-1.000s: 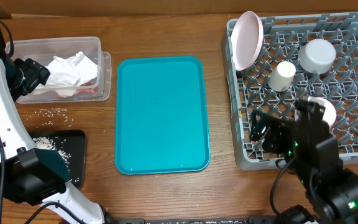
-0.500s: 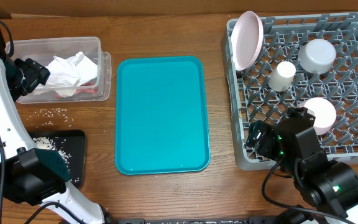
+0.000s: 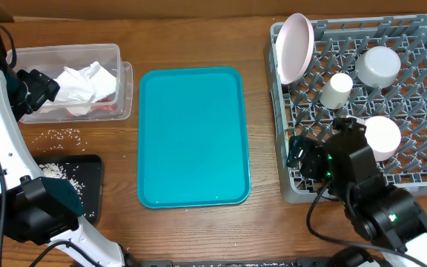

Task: Sort waste into correct bins and load items into the dishwasher
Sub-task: 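Release the plate and withdraw the right gripper to the rack front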

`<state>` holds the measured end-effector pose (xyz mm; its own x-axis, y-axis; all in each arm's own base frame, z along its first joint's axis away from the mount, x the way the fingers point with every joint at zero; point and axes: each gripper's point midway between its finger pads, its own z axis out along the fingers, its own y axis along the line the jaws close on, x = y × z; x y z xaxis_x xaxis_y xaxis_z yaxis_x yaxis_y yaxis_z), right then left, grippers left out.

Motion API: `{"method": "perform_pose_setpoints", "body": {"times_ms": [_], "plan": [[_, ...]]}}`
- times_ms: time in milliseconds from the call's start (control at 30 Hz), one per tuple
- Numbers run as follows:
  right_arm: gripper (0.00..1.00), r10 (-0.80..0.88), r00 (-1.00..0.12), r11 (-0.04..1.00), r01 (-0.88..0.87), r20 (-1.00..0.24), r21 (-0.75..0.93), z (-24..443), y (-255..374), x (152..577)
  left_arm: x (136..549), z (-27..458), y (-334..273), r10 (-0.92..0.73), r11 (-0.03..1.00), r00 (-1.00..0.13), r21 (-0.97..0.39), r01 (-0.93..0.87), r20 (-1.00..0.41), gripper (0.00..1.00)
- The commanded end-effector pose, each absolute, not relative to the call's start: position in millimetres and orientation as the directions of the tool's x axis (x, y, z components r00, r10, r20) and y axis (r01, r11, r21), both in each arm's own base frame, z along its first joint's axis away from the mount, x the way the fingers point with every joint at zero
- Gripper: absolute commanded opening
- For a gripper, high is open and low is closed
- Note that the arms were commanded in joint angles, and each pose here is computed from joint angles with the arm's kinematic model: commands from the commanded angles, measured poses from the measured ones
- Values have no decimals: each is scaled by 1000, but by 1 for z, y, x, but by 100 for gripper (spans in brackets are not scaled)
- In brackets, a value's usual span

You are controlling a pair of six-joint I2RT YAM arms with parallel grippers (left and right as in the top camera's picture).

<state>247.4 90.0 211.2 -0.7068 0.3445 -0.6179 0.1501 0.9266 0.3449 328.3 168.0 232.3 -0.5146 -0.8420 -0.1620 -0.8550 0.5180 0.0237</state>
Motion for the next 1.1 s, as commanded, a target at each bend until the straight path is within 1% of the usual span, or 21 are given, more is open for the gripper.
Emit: {"method": "perform_pose_setpoints", "body": {"times_ms": [0,100,167,267,433,633,733,767,933,1067], "plan": [[100,247,-687,947,23,-683,319,210,93,239,328,240,171,-845,506,-500,17,-862,-188,100],[100,280,-648,934,12,-708,358,203,90,238,328,240,171,-845,506,-500,17,-862,-188,100],[100,313,-602,920,0,-735,392,198,87,241,328,240,171,-846,506,-500,17,-862,-188,100],[100,359,-518,899,-32,-776,437,191,84,246,328,240,171,-846,506,-500,17,-862,-188,100],[100,378,-375,876,-150,-847,458,183,86,250,328,240,171,-845,506,-500,17,-862,-188,100],[100,443,-202,851,-210,-873,481,174,77,250,328,240,171,-845,506,-500,17,-862,-188,100],[100,458,-160,850,-209,-874,484,167,70,249,328,240,171,-845,506,-500,17,-862,-188,100],[100,458,-162,852,-200,-874,484,167,68,249,328,240,171,-845,506,-500,17,-862,-188,100],[100,442,-93,863,-226,-892,451,182,60,246,328,240,171,-846,506,-500,17,-862,-188,100],[100,433,-69,880,-182,-899,438,181,47,245,328,240,171,-845,506,-500,17,-862,-188,100]]}}
